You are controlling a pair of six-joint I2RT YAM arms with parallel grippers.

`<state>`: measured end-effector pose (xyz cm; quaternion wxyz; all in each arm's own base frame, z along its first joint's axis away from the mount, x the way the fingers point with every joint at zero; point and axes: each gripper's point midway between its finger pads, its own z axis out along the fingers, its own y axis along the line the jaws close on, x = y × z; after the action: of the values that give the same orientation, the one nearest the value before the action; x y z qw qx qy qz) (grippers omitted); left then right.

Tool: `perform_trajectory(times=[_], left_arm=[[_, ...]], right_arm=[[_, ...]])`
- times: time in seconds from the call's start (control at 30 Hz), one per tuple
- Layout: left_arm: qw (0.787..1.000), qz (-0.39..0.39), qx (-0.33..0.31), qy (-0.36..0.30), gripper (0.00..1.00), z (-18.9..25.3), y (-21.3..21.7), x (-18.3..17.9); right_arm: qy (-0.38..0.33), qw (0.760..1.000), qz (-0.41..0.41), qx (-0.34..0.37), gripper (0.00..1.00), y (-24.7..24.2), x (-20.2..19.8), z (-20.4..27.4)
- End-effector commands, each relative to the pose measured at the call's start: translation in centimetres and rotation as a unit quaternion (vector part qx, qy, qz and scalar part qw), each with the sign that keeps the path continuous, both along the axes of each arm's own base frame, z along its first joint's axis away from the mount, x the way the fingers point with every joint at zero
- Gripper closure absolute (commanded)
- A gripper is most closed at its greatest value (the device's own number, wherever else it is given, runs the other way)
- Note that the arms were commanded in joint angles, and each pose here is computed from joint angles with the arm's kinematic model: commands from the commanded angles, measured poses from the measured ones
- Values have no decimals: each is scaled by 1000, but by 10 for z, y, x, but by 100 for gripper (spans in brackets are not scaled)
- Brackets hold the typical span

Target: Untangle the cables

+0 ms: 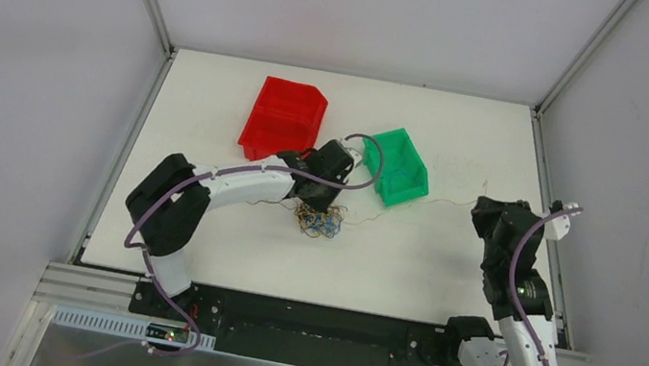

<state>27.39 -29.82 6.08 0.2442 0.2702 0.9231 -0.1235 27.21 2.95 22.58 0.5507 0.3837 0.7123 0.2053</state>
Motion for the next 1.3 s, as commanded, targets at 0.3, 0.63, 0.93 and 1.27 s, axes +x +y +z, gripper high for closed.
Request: perform_trajectory(times=[0.3, 0.63, 0.93, 1.27], left_arm=[[890, 438, -69, -109, 100, 54, 184, 40], [885, 404, -164, -164, 100, 92, 186, 29], [919, 249, -257, -166, 100, 119, 130, 23], [923, 231, -261, -163, 100, 120, 125, 21]], right_arm=[[-61, 920, -388, 5, 100, -132, -95, 20], [-60, 997, -14, -52, 75, -18, -21, 41], [-58, 938, 333, -78, 31, 111, -20, 49], [20, 799, 496, -340, 34, 252, -14, -12]])
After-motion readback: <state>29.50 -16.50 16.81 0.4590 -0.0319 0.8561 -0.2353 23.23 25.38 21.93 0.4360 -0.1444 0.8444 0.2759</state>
